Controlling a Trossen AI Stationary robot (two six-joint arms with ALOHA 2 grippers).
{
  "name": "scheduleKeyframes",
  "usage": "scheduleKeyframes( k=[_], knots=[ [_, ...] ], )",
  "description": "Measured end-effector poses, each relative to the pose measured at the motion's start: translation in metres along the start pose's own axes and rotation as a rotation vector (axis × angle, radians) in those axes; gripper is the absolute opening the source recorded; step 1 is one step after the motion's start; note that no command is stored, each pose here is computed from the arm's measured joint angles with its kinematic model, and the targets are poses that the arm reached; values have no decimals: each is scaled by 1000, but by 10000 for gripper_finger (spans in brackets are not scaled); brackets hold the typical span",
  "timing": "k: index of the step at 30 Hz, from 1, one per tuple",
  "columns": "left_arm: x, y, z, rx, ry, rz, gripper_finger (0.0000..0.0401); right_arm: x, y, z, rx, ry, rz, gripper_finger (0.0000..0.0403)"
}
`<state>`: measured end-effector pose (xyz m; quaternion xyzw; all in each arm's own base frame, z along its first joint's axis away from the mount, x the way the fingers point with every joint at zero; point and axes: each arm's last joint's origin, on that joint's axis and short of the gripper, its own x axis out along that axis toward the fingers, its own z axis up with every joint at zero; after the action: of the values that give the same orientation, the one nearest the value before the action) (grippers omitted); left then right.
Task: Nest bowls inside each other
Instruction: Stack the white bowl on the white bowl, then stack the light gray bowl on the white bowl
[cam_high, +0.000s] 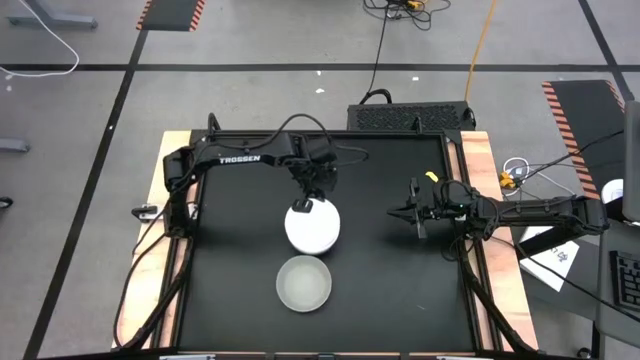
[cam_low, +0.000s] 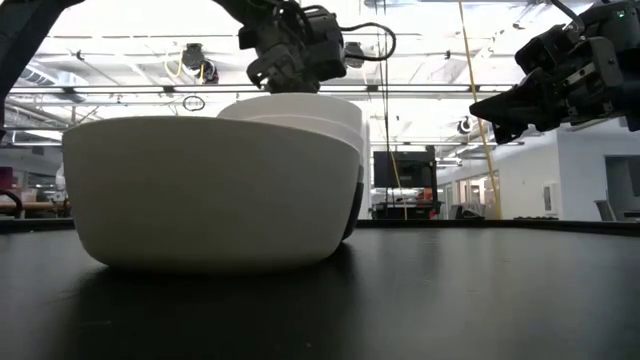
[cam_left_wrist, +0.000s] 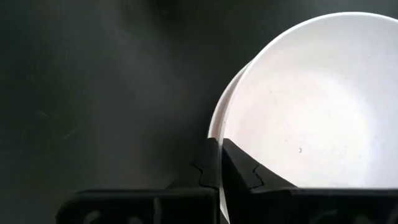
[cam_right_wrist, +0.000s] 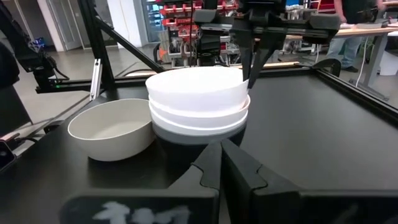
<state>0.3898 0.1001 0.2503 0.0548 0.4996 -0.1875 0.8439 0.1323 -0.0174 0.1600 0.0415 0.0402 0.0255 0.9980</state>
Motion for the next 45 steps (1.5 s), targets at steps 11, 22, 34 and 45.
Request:
scheduleKeyframes(
  k=[11,22,34,45],
  knots=[
    [3,-1,0,10,21,11,1,0,0,0,0,1,0,0],
    [3,-1,0,6,13,8,42,0,0,0,1,1,1,0],
    [2,4,5,31,-40,36,147,0,0,-1,3,12,0,0],
    [-30,6,9,92,-158,33,271,0,0,-2,6,21,-1,0]
  ],
)
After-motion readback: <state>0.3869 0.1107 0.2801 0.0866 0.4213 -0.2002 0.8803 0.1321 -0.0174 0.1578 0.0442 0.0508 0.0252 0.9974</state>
